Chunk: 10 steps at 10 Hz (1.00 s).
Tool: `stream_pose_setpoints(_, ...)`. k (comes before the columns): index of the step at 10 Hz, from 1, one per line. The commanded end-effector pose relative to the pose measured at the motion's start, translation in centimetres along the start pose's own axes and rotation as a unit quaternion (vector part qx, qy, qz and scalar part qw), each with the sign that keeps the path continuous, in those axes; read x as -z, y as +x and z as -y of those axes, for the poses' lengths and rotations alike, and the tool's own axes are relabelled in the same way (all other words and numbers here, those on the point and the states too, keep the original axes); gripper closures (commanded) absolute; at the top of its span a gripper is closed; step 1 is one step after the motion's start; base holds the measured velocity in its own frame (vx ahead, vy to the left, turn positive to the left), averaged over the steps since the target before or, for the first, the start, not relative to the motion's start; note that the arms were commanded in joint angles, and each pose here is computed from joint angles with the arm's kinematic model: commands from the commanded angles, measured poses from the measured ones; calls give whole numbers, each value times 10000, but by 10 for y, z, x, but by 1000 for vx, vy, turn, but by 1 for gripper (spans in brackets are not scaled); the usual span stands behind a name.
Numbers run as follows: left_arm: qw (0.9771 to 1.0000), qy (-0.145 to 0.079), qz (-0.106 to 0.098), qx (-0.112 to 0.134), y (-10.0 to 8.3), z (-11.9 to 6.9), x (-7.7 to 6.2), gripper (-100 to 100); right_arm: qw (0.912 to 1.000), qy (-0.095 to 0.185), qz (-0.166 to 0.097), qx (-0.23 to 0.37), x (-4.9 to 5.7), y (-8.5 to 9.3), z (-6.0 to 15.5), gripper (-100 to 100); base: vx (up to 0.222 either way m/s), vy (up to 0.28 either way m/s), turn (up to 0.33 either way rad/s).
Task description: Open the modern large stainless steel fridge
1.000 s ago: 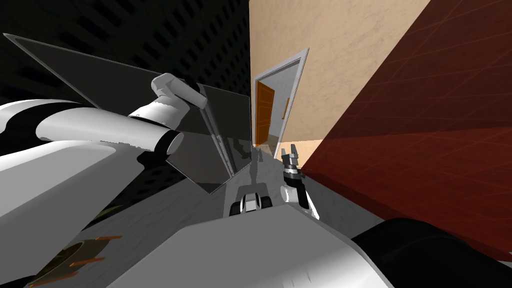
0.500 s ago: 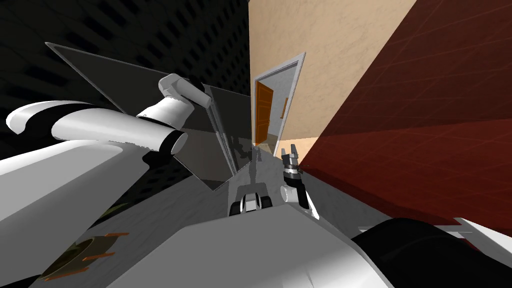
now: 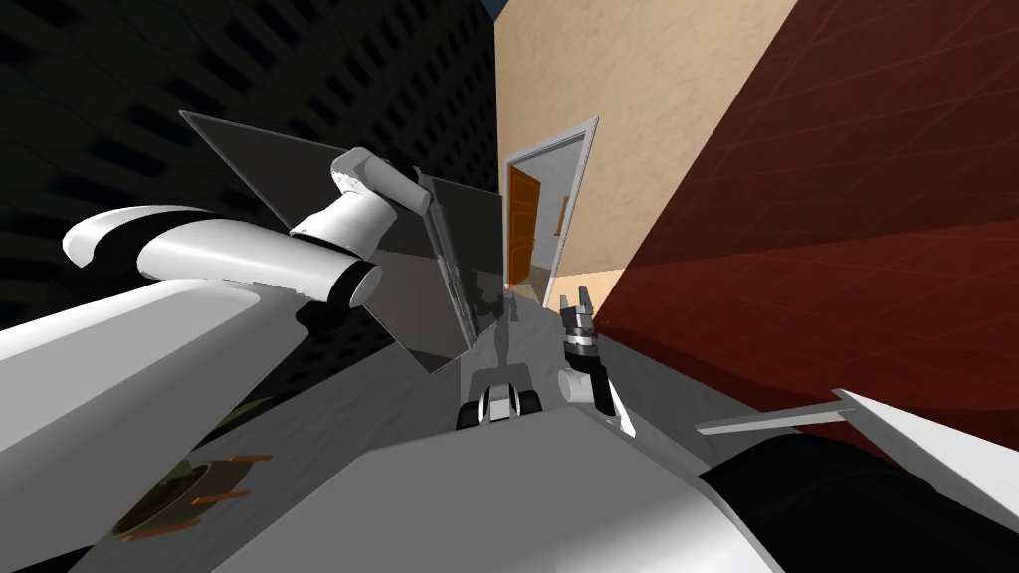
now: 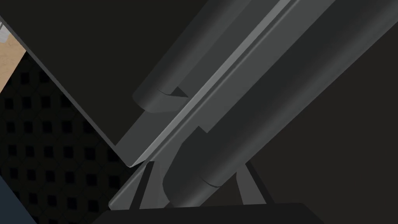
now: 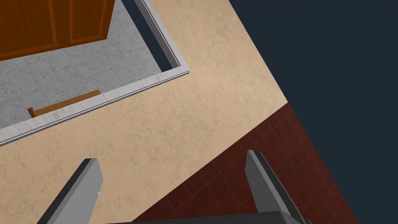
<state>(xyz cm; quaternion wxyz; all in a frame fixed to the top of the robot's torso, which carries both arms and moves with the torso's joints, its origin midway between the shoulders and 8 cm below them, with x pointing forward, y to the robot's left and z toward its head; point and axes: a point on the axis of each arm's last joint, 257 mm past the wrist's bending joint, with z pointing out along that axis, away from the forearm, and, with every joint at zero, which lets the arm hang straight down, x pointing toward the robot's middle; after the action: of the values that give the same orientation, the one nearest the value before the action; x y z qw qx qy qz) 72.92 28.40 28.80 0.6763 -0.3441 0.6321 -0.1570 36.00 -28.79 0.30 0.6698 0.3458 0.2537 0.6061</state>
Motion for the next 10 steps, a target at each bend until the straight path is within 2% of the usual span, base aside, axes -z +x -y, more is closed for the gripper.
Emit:
stream_pose_setpoints(1,9995,256,-182,-12,19,27,7,100,10000,0,0,0,0,0,0,0,-189,168,-100)
stream_pose_setpoints(3,9982,478,-370,-26,38,51,15,100,10000,0,0,-1,0,0,0,0,-222,178,-93)
stream_pose_setpoints(5,9984,422,-369,-43,38,45,12,100,10000,1,0,-1,0,0,0,0,-92,84,-34)
stream_pose_setpoints(8,9951,723,-668,-58,70,77,25,100,10000,0,0,0,0,0,0,0,-108,206,-101)
stream_pose_setpoints(10,9920,936,-849,-62,89,98,36,100,10000,1,0,1,0,0,0,0,-137,236,-121)
